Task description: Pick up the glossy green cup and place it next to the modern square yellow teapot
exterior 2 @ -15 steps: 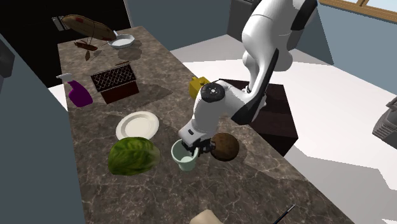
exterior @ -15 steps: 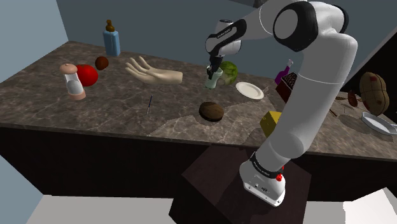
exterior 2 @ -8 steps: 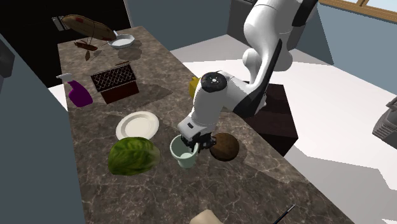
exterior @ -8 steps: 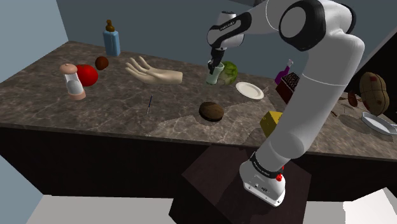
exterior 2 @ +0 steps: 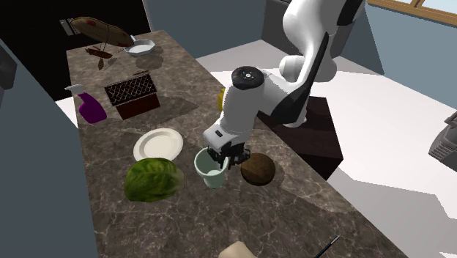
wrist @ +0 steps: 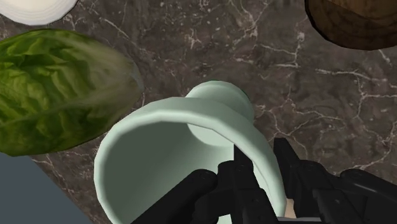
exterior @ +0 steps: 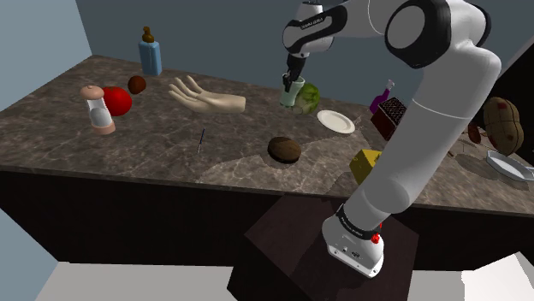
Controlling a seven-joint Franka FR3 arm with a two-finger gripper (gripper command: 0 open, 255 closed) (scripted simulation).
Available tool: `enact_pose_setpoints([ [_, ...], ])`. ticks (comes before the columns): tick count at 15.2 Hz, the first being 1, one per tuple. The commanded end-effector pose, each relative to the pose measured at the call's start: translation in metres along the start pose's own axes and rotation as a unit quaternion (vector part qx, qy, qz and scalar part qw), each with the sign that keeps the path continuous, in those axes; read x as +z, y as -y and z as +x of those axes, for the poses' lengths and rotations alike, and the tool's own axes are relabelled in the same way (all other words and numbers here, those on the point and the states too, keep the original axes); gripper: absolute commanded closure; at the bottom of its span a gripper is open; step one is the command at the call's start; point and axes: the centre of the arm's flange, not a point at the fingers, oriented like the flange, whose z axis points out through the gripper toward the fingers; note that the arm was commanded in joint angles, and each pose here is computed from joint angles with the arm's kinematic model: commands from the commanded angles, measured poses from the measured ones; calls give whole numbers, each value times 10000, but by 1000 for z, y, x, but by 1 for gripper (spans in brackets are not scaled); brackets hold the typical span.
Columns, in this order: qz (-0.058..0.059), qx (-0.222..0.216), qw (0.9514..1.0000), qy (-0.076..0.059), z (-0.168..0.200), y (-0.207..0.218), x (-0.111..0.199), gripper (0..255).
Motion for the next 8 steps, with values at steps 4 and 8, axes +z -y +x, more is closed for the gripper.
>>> enact_pose_setpoints([
  [4, -1, 0, 10000, -1, 1, -4, -26, 255],
  [8, -1, 0, 10000, -1, 1, -7, -47, 255],
])
